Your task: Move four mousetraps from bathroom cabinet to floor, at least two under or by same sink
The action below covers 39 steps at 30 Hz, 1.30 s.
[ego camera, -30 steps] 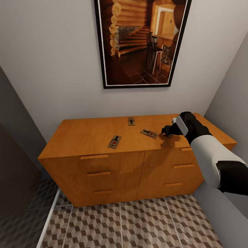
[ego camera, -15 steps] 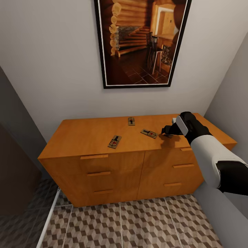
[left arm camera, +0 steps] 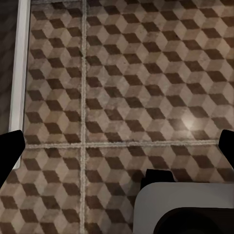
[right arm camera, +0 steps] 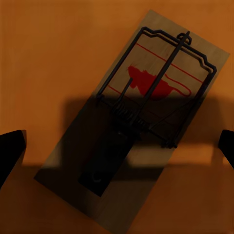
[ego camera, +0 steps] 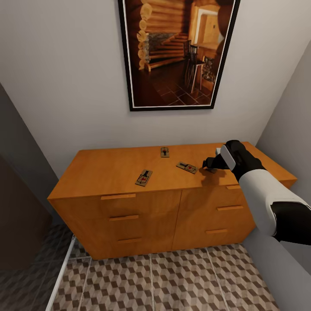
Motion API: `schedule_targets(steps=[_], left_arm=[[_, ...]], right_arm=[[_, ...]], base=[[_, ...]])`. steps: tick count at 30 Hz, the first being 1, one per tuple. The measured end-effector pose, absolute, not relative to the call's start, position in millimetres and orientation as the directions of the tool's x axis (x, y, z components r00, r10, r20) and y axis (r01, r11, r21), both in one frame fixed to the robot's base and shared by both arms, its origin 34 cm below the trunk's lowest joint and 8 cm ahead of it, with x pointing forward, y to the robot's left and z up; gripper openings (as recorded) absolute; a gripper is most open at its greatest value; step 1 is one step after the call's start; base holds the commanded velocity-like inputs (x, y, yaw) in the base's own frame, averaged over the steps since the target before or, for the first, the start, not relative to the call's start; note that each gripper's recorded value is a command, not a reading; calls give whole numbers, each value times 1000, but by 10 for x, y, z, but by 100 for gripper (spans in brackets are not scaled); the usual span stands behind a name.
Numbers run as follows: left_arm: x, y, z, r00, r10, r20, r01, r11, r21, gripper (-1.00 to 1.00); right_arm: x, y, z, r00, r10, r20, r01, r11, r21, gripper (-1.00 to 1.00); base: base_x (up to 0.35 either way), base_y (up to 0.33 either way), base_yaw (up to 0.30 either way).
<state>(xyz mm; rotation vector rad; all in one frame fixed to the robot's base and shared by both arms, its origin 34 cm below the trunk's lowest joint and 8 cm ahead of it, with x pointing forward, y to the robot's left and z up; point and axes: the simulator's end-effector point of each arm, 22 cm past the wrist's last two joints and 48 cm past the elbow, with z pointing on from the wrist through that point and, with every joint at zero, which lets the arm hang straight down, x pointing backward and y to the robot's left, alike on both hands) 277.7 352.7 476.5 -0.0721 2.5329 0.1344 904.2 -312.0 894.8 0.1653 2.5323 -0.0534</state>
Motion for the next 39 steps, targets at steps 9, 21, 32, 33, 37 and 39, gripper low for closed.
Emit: schedule_targets(steps=[9,21,32,33,37,39], left_arm=[[2777,3526,4765,-822,-21,-570,-81,993,80,100],[2777,3527,4765,-822,-21,-570,-81,993,80,100],[2776,3527,4764,-822,-22,-569,-82,993,80,100],[2775,3527,4764,-822,-22,-569,-82,993,80,100],[2774,3526,4763,-822,-22,-569,-81,993,80,100],[2774,3527,4763,-822,-21,-569,-81,993,80,100]], right_arm=[[9043,-3119,8949,-816,105,-569,130,992,-3,100],[9044,-3117,8951,-816,103,-569,129,992,-6,100],[9043,-3117,8950,-816,104,-569,130,992,-5,100],[9044,-3117,8950,-816,104,-569,129,992,-5,100],[9044,-3116,8948,-815,105,-569,130,992,-2,100],[9045,-3114,8947,-815,107,-570,130,992,1,100]], base=[[0,0,0],[0,0,0],[0,0,0],[0,0,0],[0,0,0],[0,0,0]])
